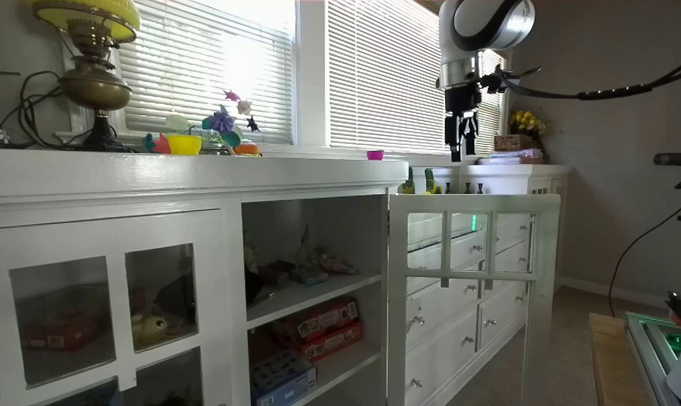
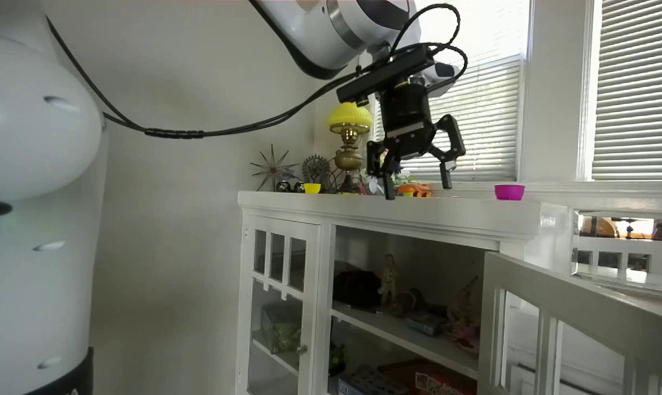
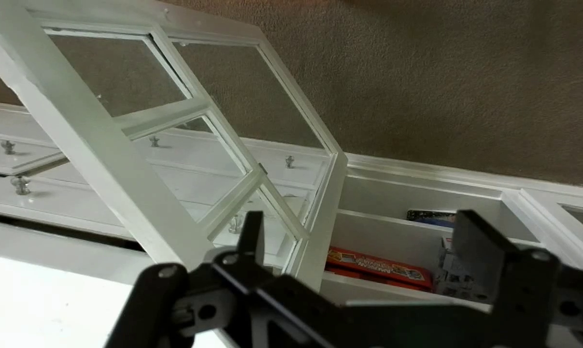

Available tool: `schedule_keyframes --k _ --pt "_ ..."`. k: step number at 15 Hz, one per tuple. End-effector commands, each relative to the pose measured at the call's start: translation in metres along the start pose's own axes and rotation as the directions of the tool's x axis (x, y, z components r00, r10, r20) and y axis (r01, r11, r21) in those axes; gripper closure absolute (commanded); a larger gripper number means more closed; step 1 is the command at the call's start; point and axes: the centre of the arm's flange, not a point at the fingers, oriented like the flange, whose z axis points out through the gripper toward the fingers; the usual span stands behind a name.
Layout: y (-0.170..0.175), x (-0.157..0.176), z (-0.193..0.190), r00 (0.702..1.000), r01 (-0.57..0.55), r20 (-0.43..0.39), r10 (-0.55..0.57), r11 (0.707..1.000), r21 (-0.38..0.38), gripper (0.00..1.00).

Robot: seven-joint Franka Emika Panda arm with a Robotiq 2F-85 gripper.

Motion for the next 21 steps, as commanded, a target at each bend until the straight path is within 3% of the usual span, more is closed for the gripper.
schedule_keyframes --k 1,7,14,15,21 --pt "0.01 0.038 -0.006 0.998 -0.059 0.017 0.059 0.998 0.021 0.0" --pt "0.024 0.108 -0.025 0.986 -0.165 0.005 0.165 0.985 0.042 0.0" --pt "0.032 0.206 -0.066 0.951 -0.25 -0.12 0.285 0.937 0.245 0.0" --pt "0.019 0.16 -0.05 0.965 -0.209 -0.115 0.234 0.958 0.194 0.0" --pt "0.023 0.188 -0.054 0.958 -0.222 -0.134 0.254 0.951 0.215 0.0"
